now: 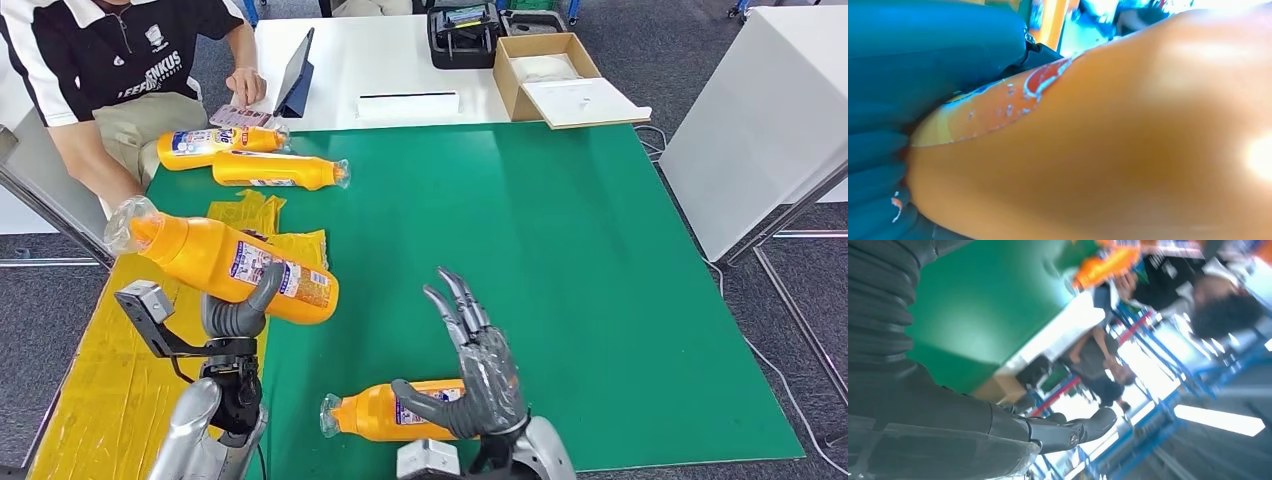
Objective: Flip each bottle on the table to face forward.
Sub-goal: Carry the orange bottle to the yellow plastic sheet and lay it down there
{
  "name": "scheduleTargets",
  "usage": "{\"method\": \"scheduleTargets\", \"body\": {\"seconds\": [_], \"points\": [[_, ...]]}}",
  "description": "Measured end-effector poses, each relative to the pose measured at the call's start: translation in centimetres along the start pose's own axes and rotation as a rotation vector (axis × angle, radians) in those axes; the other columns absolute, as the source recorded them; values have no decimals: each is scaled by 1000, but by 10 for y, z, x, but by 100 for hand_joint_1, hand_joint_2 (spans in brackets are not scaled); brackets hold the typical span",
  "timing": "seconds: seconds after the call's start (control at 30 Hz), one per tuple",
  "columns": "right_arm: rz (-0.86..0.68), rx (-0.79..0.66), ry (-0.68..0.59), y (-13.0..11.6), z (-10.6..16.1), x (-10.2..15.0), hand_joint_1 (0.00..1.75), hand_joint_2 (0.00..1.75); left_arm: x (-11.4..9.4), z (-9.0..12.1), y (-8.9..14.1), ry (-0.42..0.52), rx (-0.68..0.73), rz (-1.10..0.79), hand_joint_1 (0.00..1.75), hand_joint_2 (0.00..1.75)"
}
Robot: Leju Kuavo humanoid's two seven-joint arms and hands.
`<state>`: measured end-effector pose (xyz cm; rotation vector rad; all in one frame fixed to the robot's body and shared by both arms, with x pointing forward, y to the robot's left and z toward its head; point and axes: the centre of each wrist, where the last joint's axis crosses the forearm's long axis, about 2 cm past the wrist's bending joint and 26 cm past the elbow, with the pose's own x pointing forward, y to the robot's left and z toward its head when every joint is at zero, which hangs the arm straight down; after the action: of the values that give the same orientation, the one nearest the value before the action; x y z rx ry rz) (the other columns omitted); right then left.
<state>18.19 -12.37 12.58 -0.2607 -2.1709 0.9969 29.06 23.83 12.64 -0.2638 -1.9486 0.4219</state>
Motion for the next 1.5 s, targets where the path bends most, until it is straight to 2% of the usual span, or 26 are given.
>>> {"method": "scheduleTargets", "body": {"seconds": [0.1, 0.2, 0.4, 0.5, 0.63, 0.7, 1.07, 1.13, 1.23, 1.3, 1.4, 1.5], "points": [[10, -67, -23, -17, 12, 7, 0, 175, 2, -1, 5, -40, 28, -95, 175, 175], [32, -129, -37, -31, 20, 10, 0, 175, 6, -3, 12, -123, 59, -295, 175, 175], [60, -166, -31, -52, 37, 7, 0, 175, 25, -20, 26, -425, 64, -1013, 175, 175], [69, -168, -16, -58, 44, 4, 0, 175, 29, -33, 31, -528, -9, -1331, 175, 175], [80, -161, 2, -62, 49, 0, 0, 175, 31, -44, 34, -609, -170, -1768, 175, 175], [84, -156, 5, -63, 51, -1, 0, 175, 31, -47, 35, -635, -213, -1901, 175, 175], [95, -148, 13, -67, 55, -5, 0, 175, 32, -54, 44, -600, -178, -1940, 175, 175], [89, -141, 10, -67, 55, -5, 0, 175, 30, -62, 46, -528, -90, -1961, 175, 175], [75, -124, 1, -68, 54, -7, 0, 175, 11, -75, 43, -371, 37, -2024, 175, 175], [71, -116, 0, -69, 54, -8, 0, 175, -7, -70, 49, -339, -50, -2105, 175, 175], [80, -105, 3, -70, 55, -10, 0, 175, -28, -54, 73, -311, -332, -2223, 175, 175], [91, -92, 15, -69, 57, -9, 0, 175, -34, -49, 97, -193, -488, -2306, 175, 175]]}}
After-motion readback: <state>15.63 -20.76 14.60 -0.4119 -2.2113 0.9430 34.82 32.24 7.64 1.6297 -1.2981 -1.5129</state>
